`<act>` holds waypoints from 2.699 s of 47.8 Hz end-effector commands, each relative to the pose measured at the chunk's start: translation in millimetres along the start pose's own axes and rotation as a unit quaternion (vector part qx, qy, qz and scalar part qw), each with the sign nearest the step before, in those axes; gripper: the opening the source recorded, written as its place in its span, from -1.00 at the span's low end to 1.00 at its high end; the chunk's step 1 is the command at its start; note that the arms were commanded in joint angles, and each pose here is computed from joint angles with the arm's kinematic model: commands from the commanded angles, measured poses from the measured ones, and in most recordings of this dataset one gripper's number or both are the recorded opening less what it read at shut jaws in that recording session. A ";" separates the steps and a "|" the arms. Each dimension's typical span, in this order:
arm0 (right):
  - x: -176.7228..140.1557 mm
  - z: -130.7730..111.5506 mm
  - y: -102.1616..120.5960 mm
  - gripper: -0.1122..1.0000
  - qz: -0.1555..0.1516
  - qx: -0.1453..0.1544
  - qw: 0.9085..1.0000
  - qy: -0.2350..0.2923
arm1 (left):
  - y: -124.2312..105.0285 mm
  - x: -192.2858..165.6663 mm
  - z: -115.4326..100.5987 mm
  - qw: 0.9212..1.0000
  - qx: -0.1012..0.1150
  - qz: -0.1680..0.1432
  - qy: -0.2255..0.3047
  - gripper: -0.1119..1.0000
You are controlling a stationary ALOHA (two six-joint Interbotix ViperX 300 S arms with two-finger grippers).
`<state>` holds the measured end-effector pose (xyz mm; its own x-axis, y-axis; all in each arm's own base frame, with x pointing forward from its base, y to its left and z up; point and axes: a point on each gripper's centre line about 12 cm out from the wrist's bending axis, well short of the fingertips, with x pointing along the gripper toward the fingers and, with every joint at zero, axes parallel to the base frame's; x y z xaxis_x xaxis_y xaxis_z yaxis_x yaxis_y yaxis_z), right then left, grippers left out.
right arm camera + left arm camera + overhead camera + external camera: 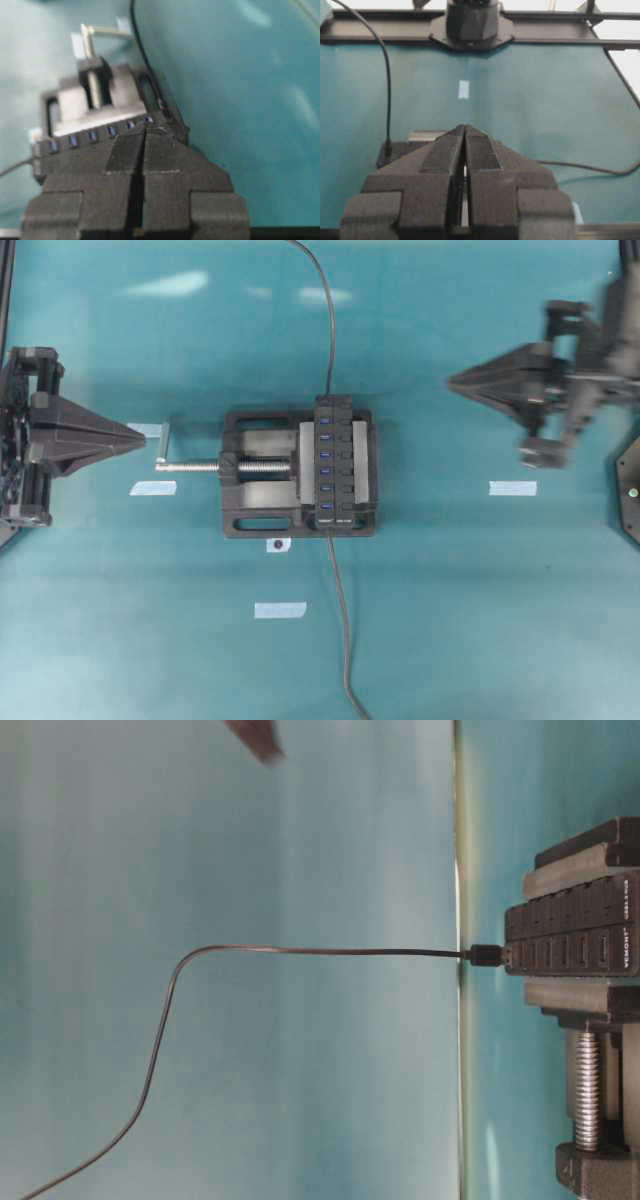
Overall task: Insert the USB into the front port of the fixed hub.
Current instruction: 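Move the right gripper toward the USB plug at the hub front, then lower and align the right gripper over the black USB plug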
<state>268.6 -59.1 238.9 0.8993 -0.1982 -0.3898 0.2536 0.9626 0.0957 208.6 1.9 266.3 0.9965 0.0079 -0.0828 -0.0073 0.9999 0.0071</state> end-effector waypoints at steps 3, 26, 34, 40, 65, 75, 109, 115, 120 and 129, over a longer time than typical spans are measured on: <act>27.6 10.6 -2.1 -0.87 -0.006 -0.014 1.000 0.017 | 0.4 2.4 12.3 1.000 0.002 0.001 -0.015 -0.80; 81.1 -7.0 -10.2 -0.87 -0.015 -0.067 0.994 0.085 | 0.4 2.4 11.7 1.000 0.002 0.001 -0.015 -0.80; 97.7 -10.4 -11.5 -0.87 -0.014 -0.079 0.992 0.101 | 0.4 2.2 10.4 1.000 0.001 0.001 -0.013 -0.80; 110.9 -10.3 -11.9 -0.87 -0.014 -0.081 0.991 0.107 | 0.4 2.0 9.1 1.000 0.001 0.001 -0.011 -0.80; 131.7 -16.2 -11.8 -0.87 -0.013 -0.081 0.988 0.131 | 0.4 0.0 11.5 1.000 0.002 0.001 -0.018 -0.80; 133.6 -22.9 -11.2 -0.85 -0.012 -0.082 0.983 0.162 | 0.4 -0.2 13.4 1.000 0.003 0.001 -0.023 -0.80; 147.4 -19.7 -8.7 0.57 -0.009 -0.083 0.984 0.157 | 0.4 -6.2 17.3 0.999 0.002 0.001 -0.034 -0.80; 153.4 -17.6 -8.6 0.56 -0.009 -0.084 0.985 0.151 | 0.4 -6.1 17.9 0.999 0.002 0.001 -0.035 -0.80; 158.4 -14.4 -8.4 0.55 -0.009 -0.084 0.986 0.144 | 0.3 -6.1 18.5 0.999 0.002 0.001 -0.036 -0.80; 162.3 -15.0 -8.5 0.55 -0.009 -0.084 0.986 0.144 | 0.4 -6.1 18.5 0.999 0.002 0.001 -0.036 -0.80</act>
<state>401.4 -96.0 148.7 0.7237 -0.1730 -0.6681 0.1881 0.9809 -0.0501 202.2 1.8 278.8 0.9996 0.0079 -0.0276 -0.0076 0.9999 0.0104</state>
